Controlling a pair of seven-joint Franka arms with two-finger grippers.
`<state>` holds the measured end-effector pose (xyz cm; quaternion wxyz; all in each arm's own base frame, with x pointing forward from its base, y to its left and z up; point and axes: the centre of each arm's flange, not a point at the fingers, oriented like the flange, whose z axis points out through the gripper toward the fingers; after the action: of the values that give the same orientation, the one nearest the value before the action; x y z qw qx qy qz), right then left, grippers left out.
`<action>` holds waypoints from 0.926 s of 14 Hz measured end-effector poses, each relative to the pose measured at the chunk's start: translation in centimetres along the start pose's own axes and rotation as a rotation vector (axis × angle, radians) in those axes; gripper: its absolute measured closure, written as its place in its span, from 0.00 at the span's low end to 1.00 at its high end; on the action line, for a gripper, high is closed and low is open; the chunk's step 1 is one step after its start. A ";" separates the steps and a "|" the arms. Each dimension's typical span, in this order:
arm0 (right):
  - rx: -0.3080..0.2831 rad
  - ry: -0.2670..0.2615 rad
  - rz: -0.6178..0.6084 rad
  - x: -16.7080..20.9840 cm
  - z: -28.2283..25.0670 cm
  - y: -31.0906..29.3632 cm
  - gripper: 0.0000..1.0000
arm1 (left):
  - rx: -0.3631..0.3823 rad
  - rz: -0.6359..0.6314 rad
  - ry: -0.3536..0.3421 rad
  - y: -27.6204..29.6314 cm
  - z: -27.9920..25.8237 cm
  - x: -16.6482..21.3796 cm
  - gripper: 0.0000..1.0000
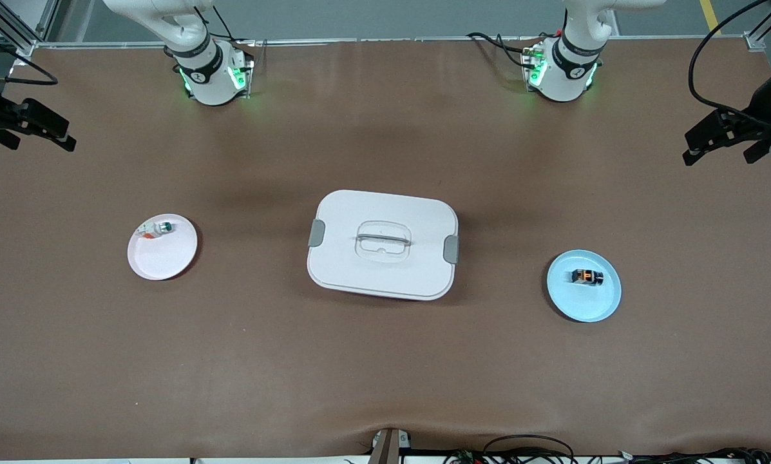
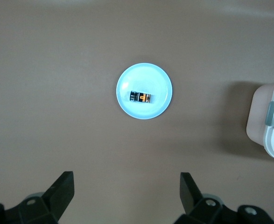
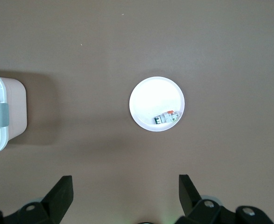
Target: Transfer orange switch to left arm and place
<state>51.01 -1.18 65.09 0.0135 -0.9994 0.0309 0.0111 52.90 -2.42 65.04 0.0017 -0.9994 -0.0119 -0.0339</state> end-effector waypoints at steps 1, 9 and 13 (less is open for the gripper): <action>0.000 -0.001 -0.001 0.0 0.0 0.0 0.00 | 0.000 0.002 -0.005 0.1 0.0 0.0 0.00; 0.000 -0.009 -0.001 -0.1 0.1 -0.1 0.00 | 0.003 0.010 -0.039 0.4 0.3 -0.5 0.00; -0.001 -0.013 -0.001 -0.1 0.2 -0.1 0.00 | 0.004 0.010 -0.054 0.4 0.4 -0.6 0.00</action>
<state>50.91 -1.10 64.91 0.0134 -0.9993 0.0301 0.0176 52.31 -2.87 64.64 0.0035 -0.9999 -0.0068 -0.0071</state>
